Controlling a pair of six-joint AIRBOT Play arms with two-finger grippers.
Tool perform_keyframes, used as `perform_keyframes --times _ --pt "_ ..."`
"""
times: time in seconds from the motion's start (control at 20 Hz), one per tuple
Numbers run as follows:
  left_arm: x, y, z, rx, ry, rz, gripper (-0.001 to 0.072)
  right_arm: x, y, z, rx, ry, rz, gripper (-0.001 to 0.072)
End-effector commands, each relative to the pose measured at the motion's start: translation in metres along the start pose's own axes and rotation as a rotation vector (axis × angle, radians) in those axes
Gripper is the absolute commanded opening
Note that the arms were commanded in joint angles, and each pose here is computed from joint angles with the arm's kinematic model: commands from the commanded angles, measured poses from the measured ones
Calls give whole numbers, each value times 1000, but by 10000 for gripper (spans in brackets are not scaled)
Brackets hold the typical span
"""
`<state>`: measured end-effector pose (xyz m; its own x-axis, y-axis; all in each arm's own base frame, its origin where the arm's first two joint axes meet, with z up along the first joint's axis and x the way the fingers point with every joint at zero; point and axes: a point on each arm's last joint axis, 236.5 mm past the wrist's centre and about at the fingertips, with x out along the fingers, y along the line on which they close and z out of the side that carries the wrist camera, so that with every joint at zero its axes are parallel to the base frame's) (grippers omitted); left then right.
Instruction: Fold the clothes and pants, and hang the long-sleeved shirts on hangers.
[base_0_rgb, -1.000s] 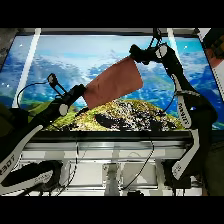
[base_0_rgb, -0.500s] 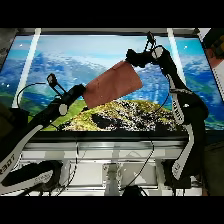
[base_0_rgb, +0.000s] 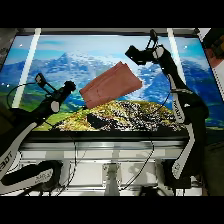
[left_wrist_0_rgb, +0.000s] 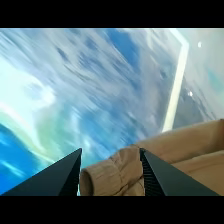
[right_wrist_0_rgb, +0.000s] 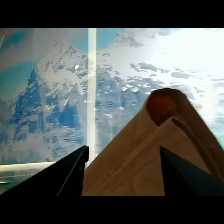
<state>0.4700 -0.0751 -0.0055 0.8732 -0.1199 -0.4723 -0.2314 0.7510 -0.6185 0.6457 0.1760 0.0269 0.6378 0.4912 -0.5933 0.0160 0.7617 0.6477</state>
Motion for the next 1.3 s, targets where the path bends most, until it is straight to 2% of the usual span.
perform_keyframes --times 0.0,0.1,0.15,0.25,0.3,0.35,0.4,0.6,0.7,0.75,1.25 --pt "-9 0 15 -14 -18 2 430 -28 -47 -4 73 121 -51 509" --pt "-19 -4 21 -18 -14 -2 430 -51 -73 -22 122 264 -37 482" --pt "-24 -3 23 -23 -4 4 430 -64 -72 -36 134 354 26 467" --pt "-35 0 26 -34 19 21 430 -82 -68 -56 174 484 137 481" --pt "-41 2 28 -38 30 30 431 -85 -74 -65 189 528 141 490" --pt "-46 4 30 -27 41 39 430 -86 -81 -77 197 582 133 574" --pt "-51 5 30 -2 50 45 430 -86 -89 -91 200 641 115 614" --pt "-60 3 31 24 66 45 430 -88 -128 -133 189 805 -7 618" --pt "-60 3 30 26 67 43 430 -85 -133 -132 193 791 -18 628" --pt "-60 3 31 26 66 43 430 -84 -133 -131 194 786 -17 685" --pt "-60 3 31 26 66 43 430 -45 -109 -129 207 695 -20 694"
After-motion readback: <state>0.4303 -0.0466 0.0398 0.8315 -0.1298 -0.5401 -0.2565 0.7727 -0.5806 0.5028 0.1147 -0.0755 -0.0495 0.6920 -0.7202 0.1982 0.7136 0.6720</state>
